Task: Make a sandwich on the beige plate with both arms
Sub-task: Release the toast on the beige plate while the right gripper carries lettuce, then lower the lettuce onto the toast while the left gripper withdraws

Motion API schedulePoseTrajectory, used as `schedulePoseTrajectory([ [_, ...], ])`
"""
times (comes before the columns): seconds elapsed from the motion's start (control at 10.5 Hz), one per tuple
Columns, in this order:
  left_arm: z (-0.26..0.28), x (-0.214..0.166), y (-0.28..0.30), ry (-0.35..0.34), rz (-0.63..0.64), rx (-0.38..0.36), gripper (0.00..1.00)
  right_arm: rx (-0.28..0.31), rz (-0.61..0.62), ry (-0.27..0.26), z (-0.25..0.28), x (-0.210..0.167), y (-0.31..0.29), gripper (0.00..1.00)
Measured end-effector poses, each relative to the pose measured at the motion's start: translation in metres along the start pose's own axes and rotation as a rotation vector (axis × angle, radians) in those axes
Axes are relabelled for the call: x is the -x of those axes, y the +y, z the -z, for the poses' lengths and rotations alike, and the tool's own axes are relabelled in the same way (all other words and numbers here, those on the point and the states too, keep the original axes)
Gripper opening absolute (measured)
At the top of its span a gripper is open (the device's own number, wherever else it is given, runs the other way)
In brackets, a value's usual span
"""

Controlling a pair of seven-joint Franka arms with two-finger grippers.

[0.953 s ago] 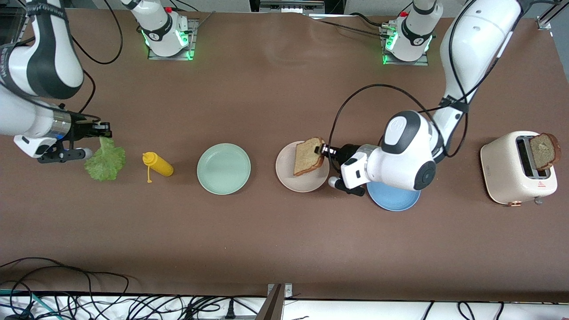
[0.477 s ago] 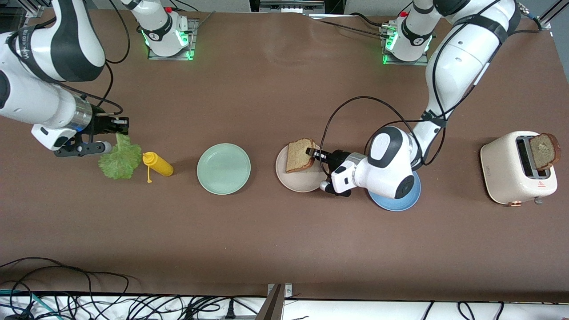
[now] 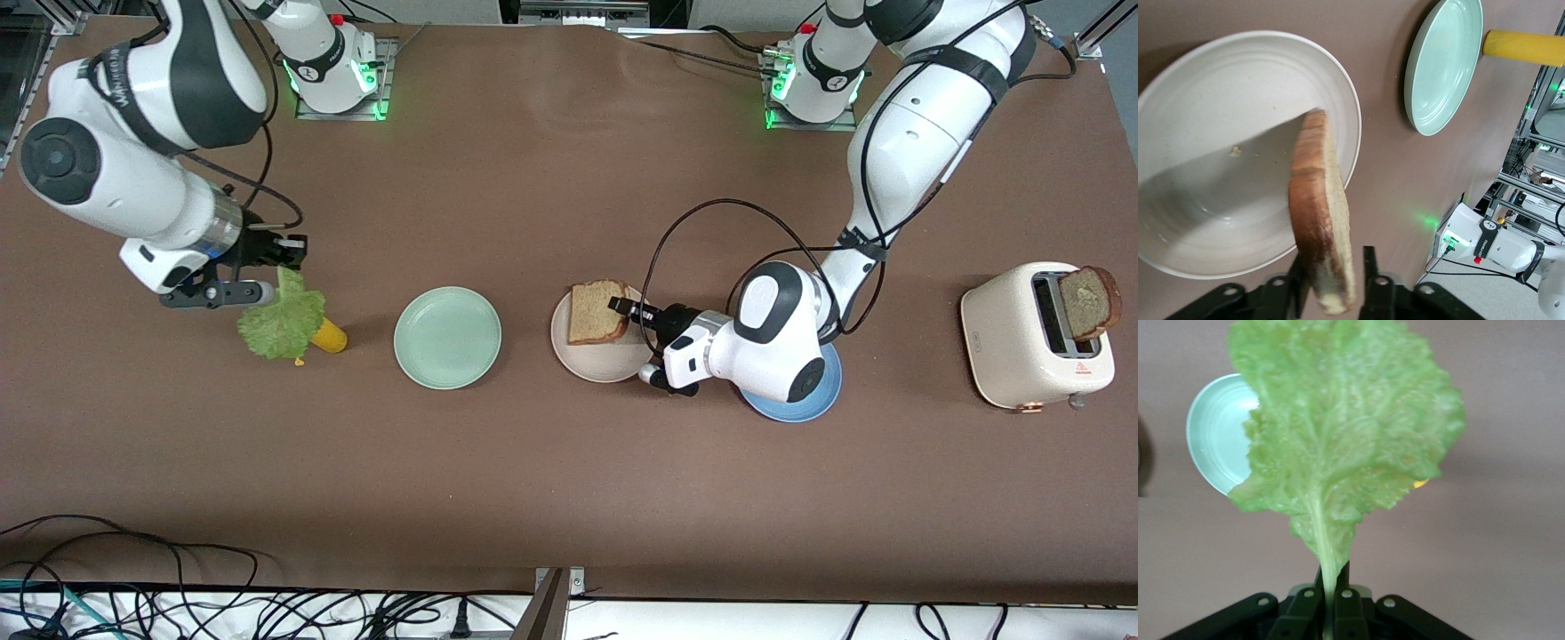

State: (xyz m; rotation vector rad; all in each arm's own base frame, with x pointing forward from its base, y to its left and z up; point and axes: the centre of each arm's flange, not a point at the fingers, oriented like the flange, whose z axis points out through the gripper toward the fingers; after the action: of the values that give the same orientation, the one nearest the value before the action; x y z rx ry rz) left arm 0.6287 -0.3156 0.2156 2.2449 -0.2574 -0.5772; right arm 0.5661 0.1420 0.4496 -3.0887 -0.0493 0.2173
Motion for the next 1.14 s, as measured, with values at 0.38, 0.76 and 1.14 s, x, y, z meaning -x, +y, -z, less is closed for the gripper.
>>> schedulePoseTrajectory([
  [0.38, 0.038, -0.003, -0.016, 0.047, 0.008, -0.003, 0.97, -0.008, -0.071, 0.040, -0.011, 0.007, -0.067, 0.03],
  [0.76, 0.115, 0.014, -0.023, 0.081, -0.041, -0.172, 1.00, -0.027, -0.123, 0.066, -0.034, 0.018, -0.136, 0.03],
  [1.14, 0.213, 0.063, -0.004, 0.116, -0.066, -0.449, 1.00, -0.014, -0.144, 0.087, -0.066, 0.034, -0.210, 0.03],
])
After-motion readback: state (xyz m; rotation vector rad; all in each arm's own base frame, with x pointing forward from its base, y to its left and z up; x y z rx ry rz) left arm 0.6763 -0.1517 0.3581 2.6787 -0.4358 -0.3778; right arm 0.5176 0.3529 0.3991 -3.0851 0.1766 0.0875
